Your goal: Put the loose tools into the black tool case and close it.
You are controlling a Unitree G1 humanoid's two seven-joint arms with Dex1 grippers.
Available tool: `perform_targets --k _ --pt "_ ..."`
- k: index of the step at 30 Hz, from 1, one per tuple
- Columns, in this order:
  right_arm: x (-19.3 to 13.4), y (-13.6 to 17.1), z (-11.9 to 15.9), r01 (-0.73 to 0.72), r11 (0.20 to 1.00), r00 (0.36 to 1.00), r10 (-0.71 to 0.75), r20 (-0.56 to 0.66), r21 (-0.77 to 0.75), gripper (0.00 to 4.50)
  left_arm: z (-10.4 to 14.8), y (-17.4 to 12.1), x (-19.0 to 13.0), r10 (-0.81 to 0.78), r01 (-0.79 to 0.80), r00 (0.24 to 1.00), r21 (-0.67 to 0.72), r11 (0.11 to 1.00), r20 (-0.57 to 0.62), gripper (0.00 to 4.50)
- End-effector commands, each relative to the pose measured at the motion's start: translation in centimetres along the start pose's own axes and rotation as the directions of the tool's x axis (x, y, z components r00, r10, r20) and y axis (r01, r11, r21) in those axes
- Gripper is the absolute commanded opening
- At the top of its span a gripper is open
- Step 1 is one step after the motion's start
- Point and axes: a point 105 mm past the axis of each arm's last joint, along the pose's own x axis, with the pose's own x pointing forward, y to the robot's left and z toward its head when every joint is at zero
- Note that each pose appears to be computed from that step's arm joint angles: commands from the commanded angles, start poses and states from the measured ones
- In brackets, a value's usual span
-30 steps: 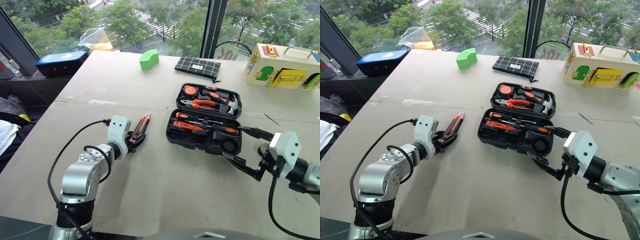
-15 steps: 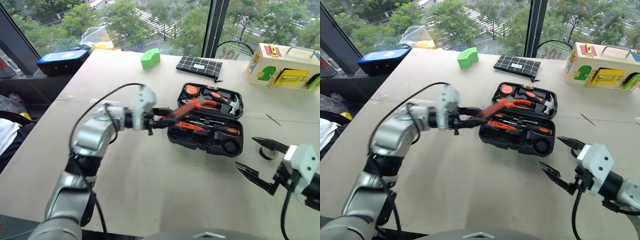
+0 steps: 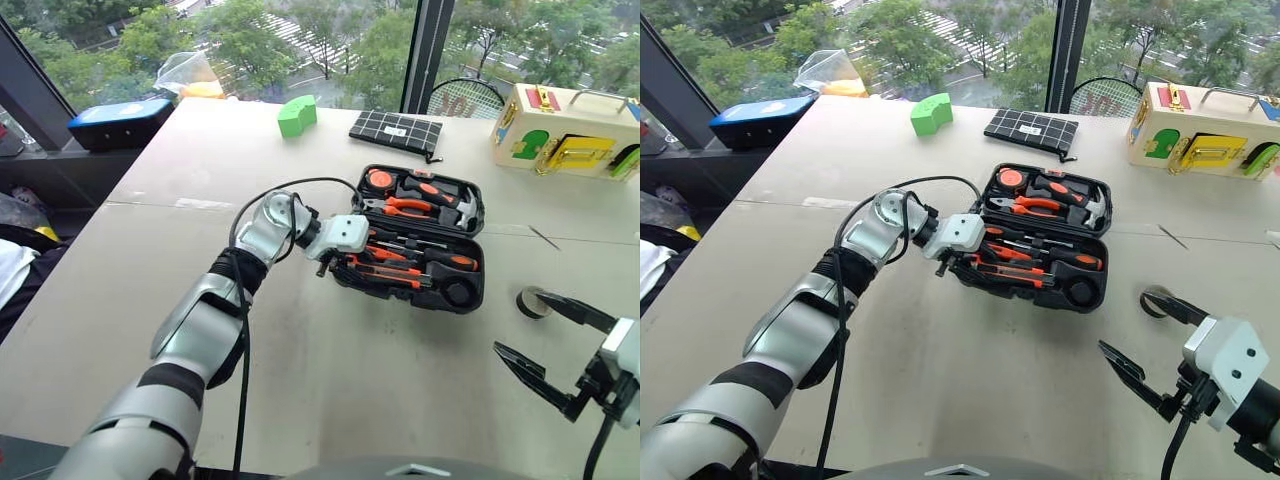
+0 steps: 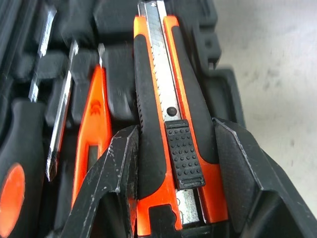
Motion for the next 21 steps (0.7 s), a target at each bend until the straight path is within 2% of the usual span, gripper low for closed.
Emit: perform_targets --k 1,4,6,7,8,11,14,15,16,18,21 --pt "-0.3 0.0 1.0 0.022 0.998 1.000 -0.021 0.023 -0.058 4.50 -0.5 0.2 -0.4 -0.015 0.017 0.998 0.020 1.000 -0.062 1.64" --pt "-0.1 -0.1 1.0 0.024 0.998 0.999 -0.022 0.027 -0.059 4.50 -0.4 0.0 -0.6 -0.037 0.038 0.998 0.019 0.999 -0.045 1.64" --pt "0.2 -0.2 1.0 0.018 0.998 0.999 -0.016 0.032 -0.065 4.50 0.8 0.9 -0.7 0.015 -0.016 0.999 0.018 1.000 0.035 2.65" --pt "0.2 -0.3 1.0 0.016 0.998 0.999 -0.014 0.033 -0.068 4.50 2.1 1.6 -1.2 0.050 -0.049 0.991 -0.013 0.999 0.120 2.87" --pt "0.3 -0.4 1.0 0.015 0.997 0.999 -0.013 0.034 -0.070 4.50 3.3 2.1 -1.9 0.072 -0.063 0.978 -0.056 0.996 0.196 3.62" --pt "0.4 -0.5 0.8 0.014 0.997 0.999 -0.011 0.035 -0.071 4.50 5.0 2.8 -4.2 0.111 -0.040 0.935 -0.212 0.977 0.336 3.62" --pt "0.6 -0.7 0.7 0.013 0.997 0.999 -0.011 0.038 -0.073 4.50 4.9 3.3 -4.9 0.200 -0.092 0.912 -0.298 0.950 0.357 3.62" --pt "0.8 -0.7 0.7 0.013 0.997 0.999 -0.010 0.041 -0.073 4.50 4.5 3.1 -4.8 0.222 -0.110 0.910 -0.313 0.943 0.349 2.99" --pt "0.9 -0.7 0.7 0.011 0.997 0.999 -0.008 0.044 -0.074 4.50 4.0 2.7 -4.2 0.240 -0.126 0.912 -0.329 0.936 0.332 2.69" --pt "1.0 -0.8 0.6 0.009 0.997 0.999 -0.006 0.045 -0.075 4.50 3.3 1.8 -3.1 0.248 -0.133 0.920 -0.354 0.926 0.303 1.76" --pt "1.1 -0.9 0.5 0.005 0.997 0.999 -0.002 0.042 -0.075 4.50 1.3 0.2 -1.0 0.238 -0.158 0.952 -0.358 0.920 0.191 0.32"
